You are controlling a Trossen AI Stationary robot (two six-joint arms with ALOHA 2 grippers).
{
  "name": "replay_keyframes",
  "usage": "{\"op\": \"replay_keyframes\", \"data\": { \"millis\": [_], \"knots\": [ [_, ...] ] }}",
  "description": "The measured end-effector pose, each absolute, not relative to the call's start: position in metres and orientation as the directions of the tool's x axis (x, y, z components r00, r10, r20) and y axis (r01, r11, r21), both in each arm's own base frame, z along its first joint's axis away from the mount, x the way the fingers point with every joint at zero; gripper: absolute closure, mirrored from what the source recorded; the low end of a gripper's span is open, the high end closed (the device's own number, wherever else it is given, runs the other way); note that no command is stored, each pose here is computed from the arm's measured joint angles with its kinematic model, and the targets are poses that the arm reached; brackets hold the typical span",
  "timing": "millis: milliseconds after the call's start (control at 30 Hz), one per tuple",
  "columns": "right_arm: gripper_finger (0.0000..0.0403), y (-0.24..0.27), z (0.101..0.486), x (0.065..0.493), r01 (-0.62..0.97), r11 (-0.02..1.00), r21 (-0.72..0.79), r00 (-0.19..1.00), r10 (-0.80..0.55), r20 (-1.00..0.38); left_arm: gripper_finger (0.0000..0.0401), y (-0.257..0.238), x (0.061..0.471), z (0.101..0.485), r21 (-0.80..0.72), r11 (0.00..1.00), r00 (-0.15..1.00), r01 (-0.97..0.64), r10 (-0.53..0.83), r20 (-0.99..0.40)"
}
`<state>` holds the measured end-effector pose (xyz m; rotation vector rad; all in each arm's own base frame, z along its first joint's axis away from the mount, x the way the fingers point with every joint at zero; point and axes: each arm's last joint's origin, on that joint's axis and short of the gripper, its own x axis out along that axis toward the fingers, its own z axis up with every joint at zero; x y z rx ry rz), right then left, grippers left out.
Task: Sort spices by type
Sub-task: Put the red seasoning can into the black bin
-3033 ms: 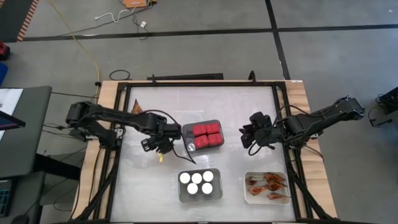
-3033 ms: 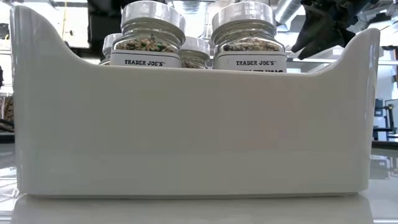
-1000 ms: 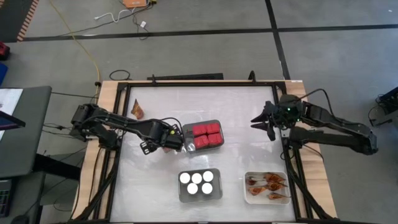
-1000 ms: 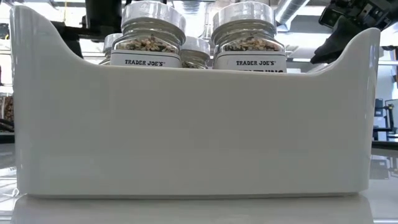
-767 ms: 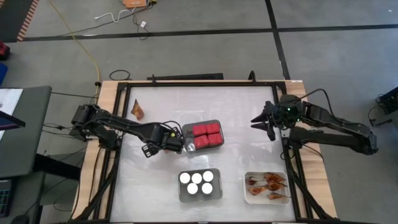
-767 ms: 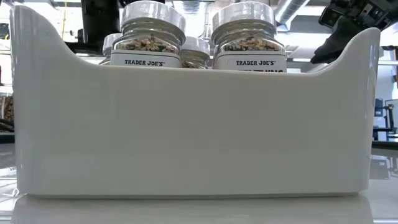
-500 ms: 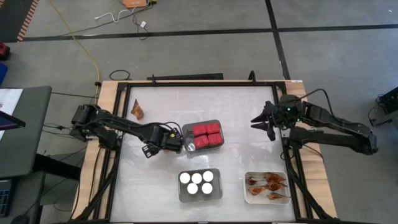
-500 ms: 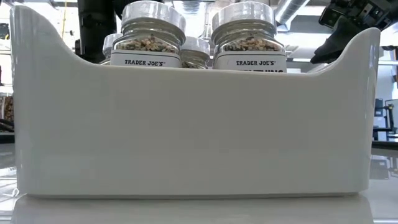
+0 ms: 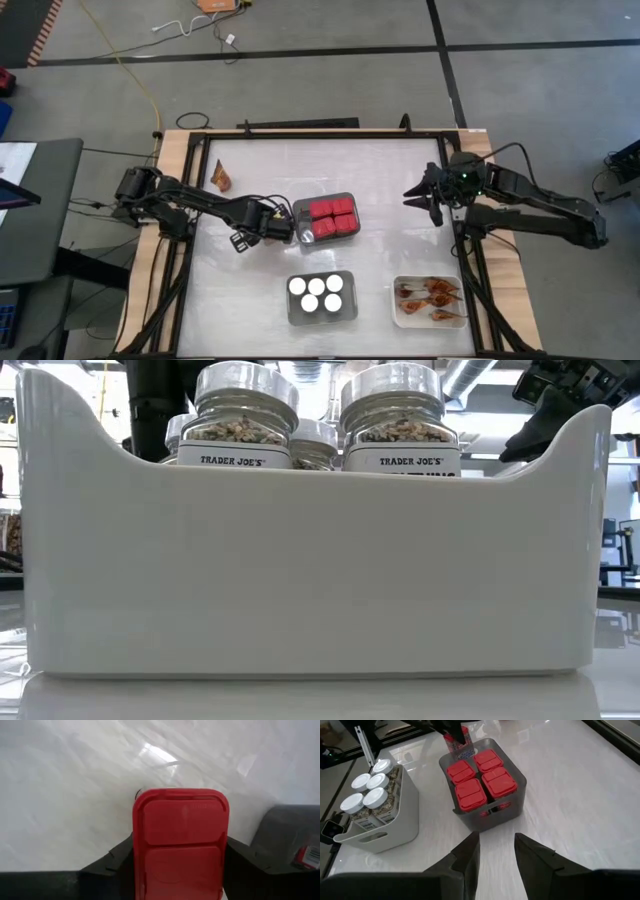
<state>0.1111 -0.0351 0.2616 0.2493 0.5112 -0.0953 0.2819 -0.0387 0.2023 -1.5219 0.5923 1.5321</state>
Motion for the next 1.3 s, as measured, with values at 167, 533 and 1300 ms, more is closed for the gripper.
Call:
{"op": "replay_keyframes", "data": {
  "millis": [167,533,1300],
  "knots": [
    [0.0254,-0.035,0.262,0.111,0.152,0.965,0.212,0.868,-0.029,-0.495,0.0199,-0.041,0.285,0.205,-0.25,-0.474,0.152,-0.844,0.234,-0.96],
    [0.0254,-0.035,0.262,0.111,0.153,0.965,0.211,0.868,-0.03,-0.495,0.0199,-0.034,0.303,0.285,-0.356,-0.305,0.247,-0.883,0.344,-0.906],
    [0.0254,-0.036,0.262,0.111,0.157,0.965,0.211,0.868,-0.033,-0.496,0.0199,-0.022,0.35,0.312,-0.454,-0.176,0.385,-0.874,0.319,-0.866]
  ]
}}
